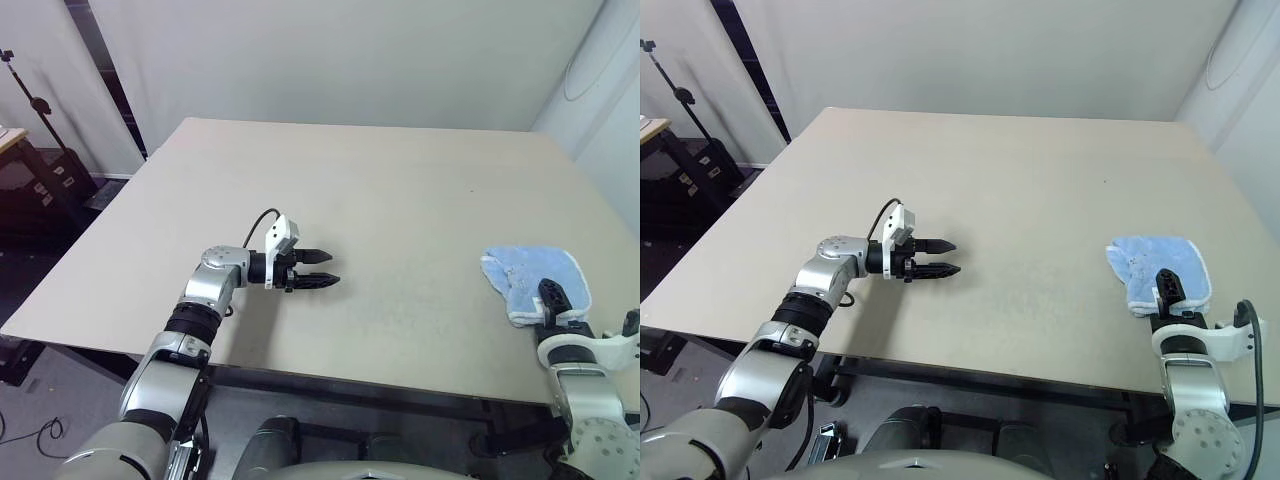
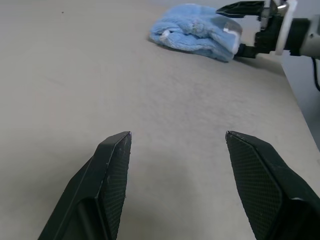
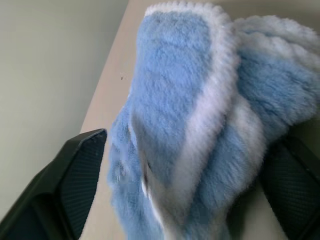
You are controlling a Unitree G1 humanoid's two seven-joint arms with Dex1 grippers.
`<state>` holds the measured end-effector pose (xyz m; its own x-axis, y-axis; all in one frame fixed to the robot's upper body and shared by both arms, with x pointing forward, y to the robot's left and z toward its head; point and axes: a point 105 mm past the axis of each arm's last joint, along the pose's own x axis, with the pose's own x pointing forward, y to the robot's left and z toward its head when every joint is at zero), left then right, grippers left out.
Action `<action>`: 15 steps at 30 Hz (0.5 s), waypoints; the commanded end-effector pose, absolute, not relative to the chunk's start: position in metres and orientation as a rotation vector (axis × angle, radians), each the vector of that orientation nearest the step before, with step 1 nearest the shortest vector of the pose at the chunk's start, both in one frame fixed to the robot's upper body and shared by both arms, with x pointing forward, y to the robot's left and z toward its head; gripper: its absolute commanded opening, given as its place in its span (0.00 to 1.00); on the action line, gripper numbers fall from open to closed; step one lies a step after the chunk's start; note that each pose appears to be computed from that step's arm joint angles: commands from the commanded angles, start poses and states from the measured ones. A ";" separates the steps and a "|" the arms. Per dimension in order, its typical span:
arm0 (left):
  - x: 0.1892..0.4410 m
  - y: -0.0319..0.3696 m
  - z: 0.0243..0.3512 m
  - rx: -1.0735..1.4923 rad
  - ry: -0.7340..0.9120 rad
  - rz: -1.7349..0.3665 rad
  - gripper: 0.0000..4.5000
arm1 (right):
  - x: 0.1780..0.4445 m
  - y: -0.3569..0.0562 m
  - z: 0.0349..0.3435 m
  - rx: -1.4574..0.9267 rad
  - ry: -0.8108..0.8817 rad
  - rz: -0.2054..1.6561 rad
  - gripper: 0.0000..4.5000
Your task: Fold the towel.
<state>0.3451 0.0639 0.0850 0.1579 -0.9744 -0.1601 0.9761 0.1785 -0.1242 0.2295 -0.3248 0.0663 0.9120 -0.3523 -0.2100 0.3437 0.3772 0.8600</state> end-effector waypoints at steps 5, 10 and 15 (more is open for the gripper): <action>0.354 0.068 0.106 0.032 0.156 -1.393 0.71 | 0.192 -0.318 0.105 0.894 0.065 -0.250 1.00; 0.355 0.078 0.118 -0.041 0.103 -1.363 0.71 | 0.195 -0.289 0.140 0.441 0.160 -0.030 1.00; 0.335 0.095 0.125 -0.108 0.073 -1.397 0.71 | 0.224 -0.237 0.176 0.022 0.074 0.291 1.00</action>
<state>0.3370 0.0892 0.1114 0.1766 -0.9839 -0.0264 0.9734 0.1785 -0.1438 0.2230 -0.2552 0.1699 0.9736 0.2072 -0.0958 -0.1962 0.9741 0.1121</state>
